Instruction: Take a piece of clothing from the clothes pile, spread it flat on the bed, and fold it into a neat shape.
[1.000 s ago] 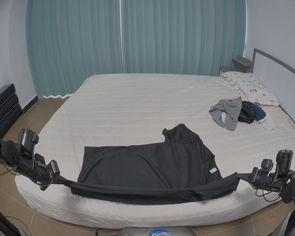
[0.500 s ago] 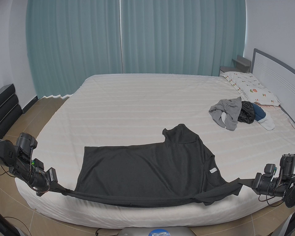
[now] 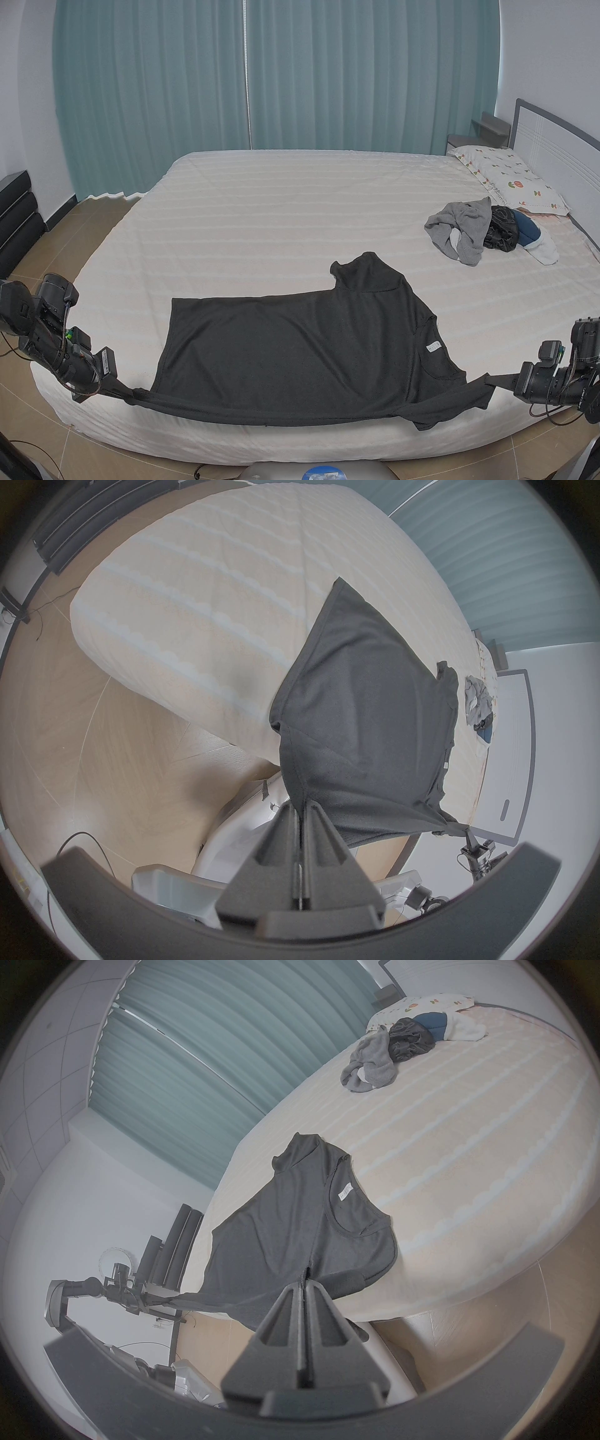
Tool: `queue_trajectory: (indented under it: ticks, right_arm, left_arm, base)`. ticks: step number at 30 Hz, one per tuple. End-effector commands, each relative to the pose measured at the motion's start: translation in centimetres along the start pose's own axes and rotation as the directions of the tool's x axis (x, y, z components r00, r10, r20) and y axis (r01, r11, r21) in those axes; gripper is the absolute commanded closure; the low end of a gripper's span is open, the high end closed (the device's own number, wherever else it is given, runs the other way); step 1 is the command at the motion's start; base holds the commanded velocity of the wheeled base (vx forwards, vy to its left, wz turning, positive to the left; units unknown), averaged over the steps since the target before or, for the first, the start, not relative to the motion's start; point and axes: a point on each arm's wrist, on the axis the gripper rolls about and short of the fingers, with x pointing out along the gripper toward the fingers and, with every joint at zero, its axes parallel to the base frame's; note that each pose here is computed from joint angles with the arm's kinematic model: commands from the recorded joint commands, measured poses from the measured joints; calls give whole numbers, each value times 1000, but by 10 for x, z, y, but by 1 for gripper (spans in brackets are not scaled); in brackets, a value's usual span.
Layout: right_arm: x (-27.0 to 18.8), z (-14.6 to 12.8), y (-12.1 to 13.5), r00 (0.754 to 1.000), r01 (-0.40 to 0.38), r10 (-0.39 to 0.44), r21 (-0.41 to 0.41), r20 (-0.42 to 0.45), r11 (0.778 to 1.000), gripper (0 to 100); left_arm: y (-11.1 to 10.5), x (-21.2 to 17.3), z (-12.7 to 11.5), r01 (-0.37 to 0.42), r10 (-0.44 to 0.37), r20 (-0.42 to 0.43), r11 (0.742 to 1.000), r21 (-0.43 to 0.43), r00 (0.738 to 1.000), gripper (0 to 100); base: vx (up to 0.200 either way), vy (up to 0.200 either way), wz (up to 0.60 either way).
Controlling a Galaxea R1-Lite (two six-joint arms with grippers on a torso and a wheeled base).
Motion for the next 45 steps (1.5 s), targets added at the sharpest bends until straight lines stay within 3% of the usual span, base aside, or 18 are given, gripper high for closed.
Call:
queue_trajectory:
  ticks: [1,11,20,29,33,45]
  right_arm:
    - [18,10,-6,1000,11,-10,15,-26,1000,100]
    - [62,33,-20,998,25,-24,27,-61,999,100]
    - [97,40,-26,996,34,-33,14,-88,999,100]
    - [116,57,-30,998,50,-50,4,-43,999,100]
    - [120,64,-29,999,50,-49,32,-20,998,100]
    - [122,77,-24,999,41,-41,14,29,999,100]
  left_arm:
    - [0,14,15,-17,16,-36,1000,-20,999,100]
    - [-7,35,51,-27,24,-45,998,-61,999,100]
    - [-8,51,69,-36,33,-51,997,-66,998,100]
    - [-13,59,90,-44,42,-20,994,-103,999,100]
    - [-13,63,93,-46,44,-23,993,-106,999,100]
    - [-28,64,88,-38,36,-25,996,-84,999,100]
  base:
    - [0,0,0]
    - [0,0,0]
    - [0,0,0]
    - [0,0,0]
    - [0,0,0]
    - [0,0,0]
